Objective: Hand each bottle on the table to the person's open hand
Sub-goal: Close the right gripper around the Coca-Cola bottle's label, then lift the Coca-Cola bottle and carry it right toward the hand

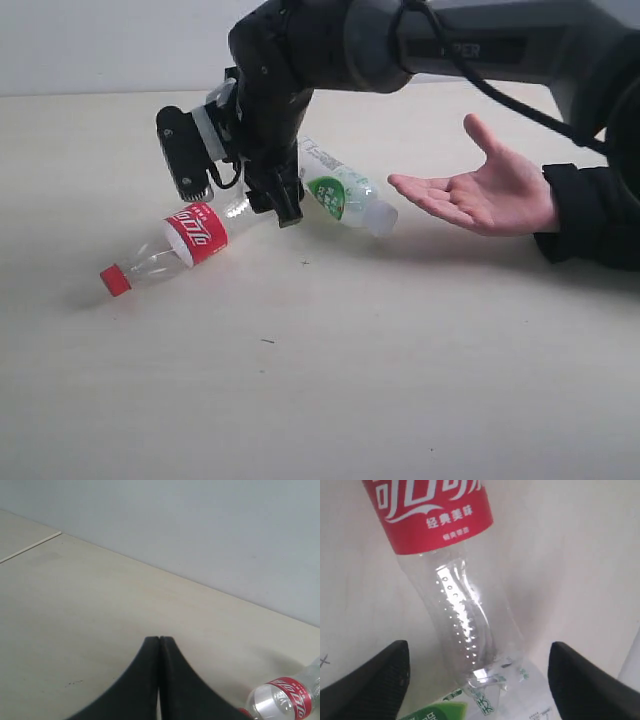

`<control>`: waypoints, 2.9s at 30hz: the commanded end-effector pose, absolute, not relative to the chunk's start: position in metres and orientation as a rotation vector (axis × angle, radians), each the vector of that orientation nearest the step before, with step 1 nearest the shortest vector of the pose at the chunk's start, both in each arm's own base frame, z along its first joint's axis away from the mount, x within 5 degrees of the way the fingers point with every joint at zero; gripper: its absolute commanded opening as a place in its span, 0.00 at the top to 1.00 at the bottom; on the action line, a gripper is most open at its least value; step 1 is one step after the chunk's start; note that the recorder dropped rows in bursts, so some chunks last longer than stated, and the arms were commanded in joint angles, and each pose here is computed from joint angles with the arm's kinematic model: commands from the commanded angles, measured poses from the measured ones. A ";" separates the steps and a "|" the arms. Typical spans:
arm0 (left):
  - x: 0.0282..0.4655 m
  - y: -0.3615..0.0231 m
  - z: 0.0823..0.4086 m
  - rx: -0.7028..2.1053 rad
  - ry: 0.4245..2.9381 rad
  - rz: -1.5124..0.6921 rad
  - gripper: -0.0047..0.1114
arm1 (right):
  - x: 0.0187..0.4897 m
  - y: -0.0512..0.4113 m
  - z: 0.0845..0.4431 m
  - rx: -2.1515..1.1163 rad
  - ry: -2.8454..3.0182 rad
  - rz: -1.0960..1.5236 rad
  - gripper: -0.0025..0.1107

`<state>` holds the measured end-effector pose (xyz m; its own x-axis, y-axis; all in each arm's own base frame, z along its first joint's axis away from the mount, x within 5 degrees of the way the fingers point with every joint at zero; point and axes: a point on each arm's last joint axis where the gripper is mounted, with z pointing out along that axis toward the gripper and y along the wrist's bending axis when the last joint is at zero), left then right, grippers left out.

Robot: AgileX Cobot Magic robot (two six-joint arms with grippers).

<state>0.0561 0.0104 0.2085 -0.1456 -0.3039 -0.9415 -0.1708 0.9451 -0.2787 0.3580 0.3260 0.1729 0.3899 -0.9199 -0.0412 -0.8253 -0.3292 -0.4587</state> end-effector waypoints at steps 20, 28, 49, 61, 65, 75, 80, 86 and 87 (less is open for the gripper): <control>0.056 0.010 0.207 -0.364 1.725 -0.122 0.96 | 0.349 0.358 0.115 -2.339 1.323 -0.332 0.32; 0.056 0.010 0.207 -0.364 1.725 -0.122 0.96 | 0.349 0.362 0.126 -2.179 1.456 -0.278 0.90; 0.056 0.010 0.207 -0.364 1.725 -0.122 0.96 | 0.301 0.352 0.274 -1.482 1.975 0.057 0.98; 0.056 0.010 0.207 -0.364 1.725 -0.122 0.96 | 0.282 0.302 0.294 -1.189 2.479 -0.211 0.98; 0.056 0.010 0.207 -0.364 1.725 -0.122 0.96 | 0.281 0.296 0.299 -1.099 2.521 -0.164 0.98; 0.056 0.010 0.207 -0.364 1.725 -0.122 0.96 | 0.285 0.241 0.320 -0.901 2.647 -0.001 0.98; 0.056 0.010 0.207 -0.364 1.725 -0.122 0.96 | 0.281 0.193 0.331 -0.766 2.688 -0.009 0.98; 0.056 0.010 0.207 -0.364 1.725 -0.122 0.96 | 0.276 0.137 0.333 -0.543 2.752 -0.038 0.98; 0.056 0.010 0.207 -0.364 1.725 -0.122 0.96 | 0.277 0.130 0.331 -0.502 2.768 -0.045 0.98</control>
<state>0.0561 0.0104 0.2085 -0.1456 -0.3039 -0.9415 -0.1708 0.9451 -0.2787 0.2782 0.1485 0.3313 -0.8567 -0.4094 -0.3137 -0.4008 0.9113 -0.0949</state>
